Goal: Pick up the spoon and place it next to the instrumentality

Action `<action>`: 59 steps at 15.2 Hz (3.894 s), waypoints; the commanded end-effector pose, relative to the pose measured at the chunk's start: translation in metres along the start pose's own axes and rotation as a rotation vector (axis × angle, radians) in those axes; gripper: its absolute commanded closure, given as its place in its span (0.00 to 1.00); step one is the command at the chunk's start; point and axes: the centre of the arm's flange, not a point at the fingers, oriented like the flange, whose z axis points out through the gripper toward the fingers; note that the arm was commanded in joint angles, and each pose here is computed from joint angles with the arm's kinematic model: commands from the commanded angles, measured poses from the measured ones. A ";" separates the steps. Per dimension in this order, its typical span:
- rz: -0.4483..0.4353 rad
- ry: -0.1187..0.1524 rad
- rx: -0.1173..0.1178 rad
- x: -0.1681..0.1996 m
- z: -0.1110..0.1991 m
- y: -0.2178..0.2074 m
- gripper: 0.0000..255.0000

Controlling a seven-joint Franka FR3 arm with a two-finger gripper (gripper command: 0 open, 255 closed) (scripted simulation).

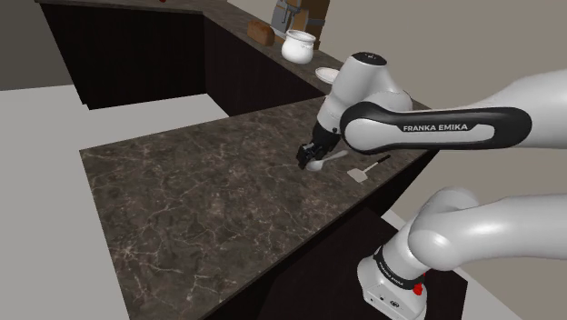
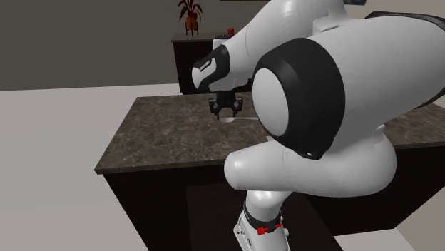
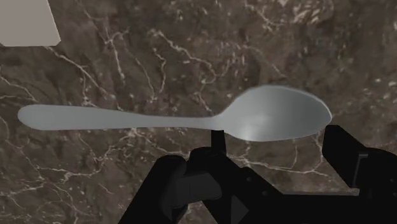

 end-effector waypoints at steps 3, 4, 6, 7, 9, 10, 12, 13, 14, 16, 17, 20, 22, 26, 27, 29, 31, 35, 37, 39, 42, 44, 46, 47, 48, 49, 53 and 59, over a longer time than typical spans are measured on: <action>-0.002 0.000 0.000 0.014 0.002 0.051 1.00; -0.002 0.000 0.000 0.017 0.003 0.064 1.00; -0.002 0.000 0.000 0.024 0.005 0.089 1.00; -0.002 0.000 0.000 0.027 0.006 0.102 1.00; -0.002 0.000 0.000 0.034 0.008 0.128 1.00; -0.002 0.000 0.000 0.037 0.009 0.140 1.00; -0.002 0.000 0.000 0.044 0.011 0.166 1.00; -0.002 0.000 0.000 0.048 0.012 0.179 1.00; -0.002 0.000 0.000 0.051 0.013 0.191 1.00; -0.002 0.000 0.000 0.058 0.014 0.217 1.00; -0.002 0.000 0.000 0.061 0.015 0.229 1.00; -0.002 0.000 0.000 0.071 0.018 0.268 1.00; -0.002 0.000 0.000 0.078 0.020 0.293 1.00; -0.002 0.000 0.000 0.075 0.041 0.292 1.00; -0.002 0.000 0.000 0.074 0.046 0.292 1.00; -0.002 0.000 0.000 0.072 0.056 0.291 1.00; -0.002 0.000 0.000 0.071 0.067 0.291 1.00; -0.002 0.000 0.000 0.067 0.088 0.290 1.00; -0.002 0.000 0.000 0.066 0.095 0.290 1.00; -0.002 0.000 0.000 0.066 0.095 0.290 1.00; -0.002 0.000 0.000 0.066 0.095 0.290 1.00; -0.002 0.000 0.000 0.066 0.095 0.290 1.00; -0.002 0.000 0.000 0.066 0.095 0.290 0.00; -0.002 0.000 0.000 0.066 0.095 0.290 0.00; -0.002 0.000 0.000 0.066 0.095 0.290 0.00; -0.002 0.000 0.000 0.066 0.095 0.290 0.00; -0.002 0.000 0.000 0.066 0.056 0.290 0.00; -0.002 0.000 0.000 0.066 0.045 0.290 0.00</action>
